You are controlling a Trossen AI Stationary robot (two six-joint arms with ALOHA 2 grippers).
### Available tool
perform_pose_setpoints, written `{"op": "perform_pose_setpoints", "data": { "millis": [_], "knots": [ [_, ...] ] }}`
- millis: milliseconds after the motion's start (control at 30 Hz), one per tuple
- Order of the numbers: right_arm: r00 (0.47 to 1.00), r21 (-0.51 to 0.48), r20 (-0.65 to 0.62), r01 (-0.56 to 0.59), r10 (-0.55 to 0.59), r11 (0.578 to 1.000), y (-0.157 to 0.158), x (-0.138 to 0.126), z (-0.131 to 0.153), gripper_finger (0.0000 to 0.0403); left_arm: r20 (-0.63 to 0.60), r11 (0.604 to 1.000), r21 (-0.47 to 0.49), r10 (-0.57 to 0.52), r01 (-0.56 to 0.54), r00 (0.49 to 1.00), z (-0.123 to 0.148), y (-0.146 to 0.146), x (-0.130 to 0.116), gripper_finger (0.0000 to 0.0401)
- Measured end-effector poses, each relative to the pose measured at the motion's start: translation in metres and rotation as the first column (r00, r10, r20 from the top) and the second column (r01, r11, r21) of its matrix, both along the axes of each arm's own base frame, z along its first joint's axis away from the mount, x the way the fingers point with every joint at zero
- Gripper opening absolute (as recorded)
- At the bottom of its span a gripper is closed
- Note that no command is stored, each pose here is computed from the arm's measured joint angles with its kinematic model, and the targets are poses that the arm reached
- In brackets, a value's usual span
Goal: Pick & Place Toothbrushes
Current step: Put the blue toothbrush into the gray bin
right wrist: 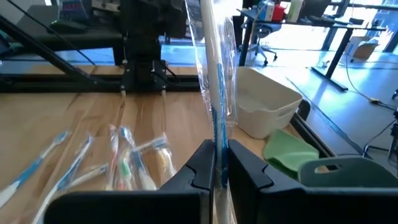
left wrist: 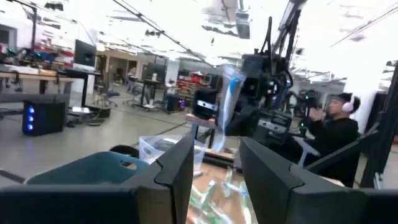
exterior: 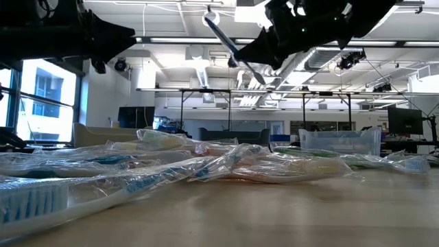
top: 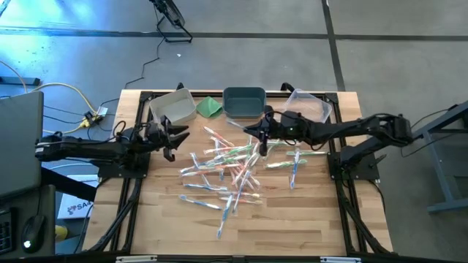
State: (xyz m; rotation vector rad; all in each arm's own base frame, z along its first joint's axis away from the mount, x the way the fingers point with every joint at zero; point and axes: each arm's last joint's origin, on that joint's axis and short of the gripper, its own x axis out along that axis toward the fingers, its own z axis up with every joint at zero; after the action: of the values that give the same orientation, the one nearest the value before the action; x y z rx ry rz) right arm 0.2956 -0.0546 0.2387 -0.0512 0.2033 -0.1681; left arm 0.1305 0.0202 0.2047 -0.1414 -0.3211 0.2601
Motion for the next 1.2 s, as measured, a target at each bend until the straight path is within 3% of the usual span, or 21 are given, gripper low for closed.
{"op": "perform_pose_setpoints", "data": {
  "millis": [733,1200],
  "knots": [
    [0.999,0.044,0.043,-0.018,0.016,0.999,0.0,0.007,-0.004,0.0018,-0.195,0.996,0.088,0.005,0.012,0.981,0.043,0.011,0.101,0.0127],
    [0.998,0.041,0.042,-0.045,0.044,0.998,0.0,0.007,-0.004,0.0018,-0.2,0.996,0.083,0.004,0.013,0.98,0.056,0.015,0.135,0.0127]
  ]
}}
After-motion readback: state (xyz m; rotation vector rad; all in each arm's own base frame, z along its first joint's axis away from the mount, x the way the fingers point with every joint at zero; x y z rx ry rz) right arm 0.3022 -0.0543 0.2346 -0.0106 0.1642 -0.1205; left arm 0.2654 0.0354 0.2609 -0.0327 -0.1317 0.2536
